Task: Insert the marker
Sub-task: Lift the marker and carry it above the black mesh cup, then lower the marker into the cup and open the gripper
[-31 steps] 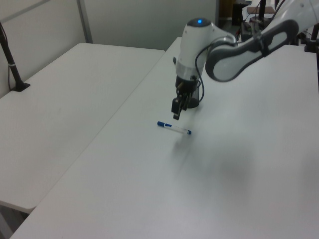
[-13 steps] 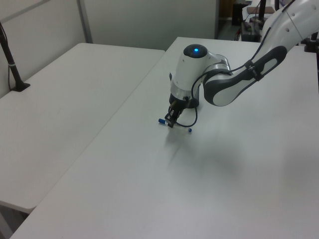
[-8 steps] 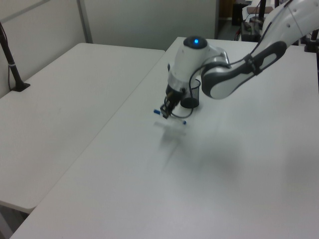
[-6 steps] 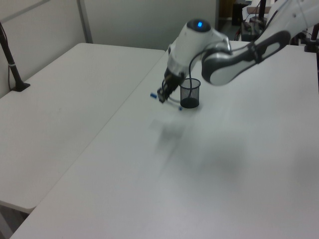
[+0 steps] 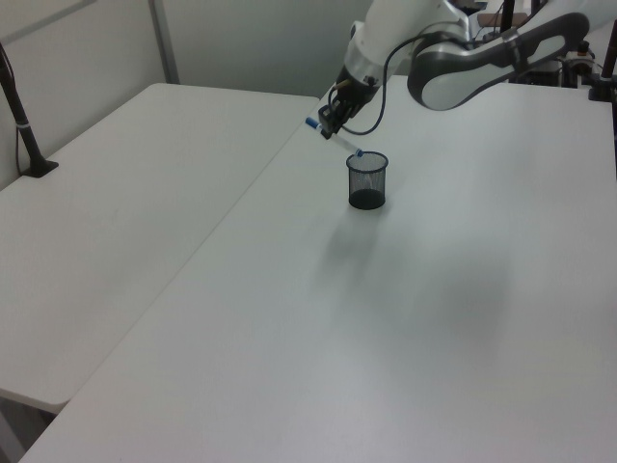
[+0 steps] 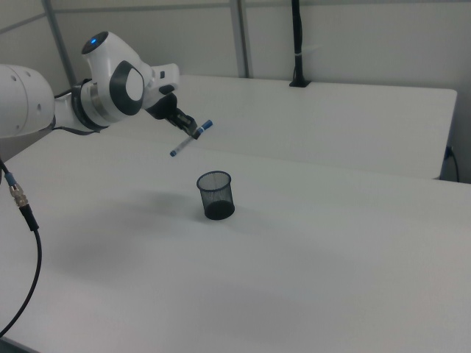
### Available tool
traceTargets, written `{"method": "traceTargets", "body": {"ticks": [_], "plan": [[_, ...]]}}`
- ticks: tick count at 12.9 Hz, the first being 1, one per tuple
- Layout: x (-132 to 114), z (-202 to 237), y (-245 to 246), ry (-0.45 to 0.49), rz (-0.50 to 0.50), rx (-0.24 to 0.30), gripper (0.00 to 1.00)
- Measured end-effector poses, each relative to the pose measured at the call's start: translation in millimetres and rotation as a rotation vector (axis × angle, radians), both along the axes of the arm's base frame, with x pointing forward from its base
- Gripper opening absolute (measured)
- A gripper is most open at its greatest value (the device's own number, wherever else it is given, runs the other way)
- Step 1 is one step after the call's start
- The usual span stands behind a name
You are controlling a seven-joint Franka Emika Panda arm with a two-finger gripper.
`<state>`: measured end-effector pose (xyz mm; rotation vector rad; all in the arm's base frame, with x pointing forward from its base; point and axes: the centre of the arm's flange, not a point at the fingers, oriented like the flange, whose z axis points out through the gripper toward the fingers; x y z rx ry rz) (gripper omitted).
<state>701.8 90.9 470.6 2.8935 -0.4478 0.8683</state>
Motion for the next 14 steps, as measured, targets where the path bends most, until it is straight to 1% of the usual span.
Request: {"method": "traceTargets", "body": {"ticks": [2, 4, 6, 9, 12, 14], "plan": [[-6.1, -6.6, -21.9, 0.02, -0.029, -0.006, 0.18], [-9.5, -21.0, -44.7, 0.046, -0.048, -0.041, 0.18], [-11.5, -30.4, -60.0, 0.06, -0.063, -0.054, 0.18], [-11.3, -35.1, -69.5, 0.015, -0.053, -0.041, 0.18], [-11.9, -47.3, -74.8, 0.008, -0.039, -0.059, 0.21], [-10.6, -59.1, -72.9, 0.002, -0.032, -0.061, 0.21]]}}
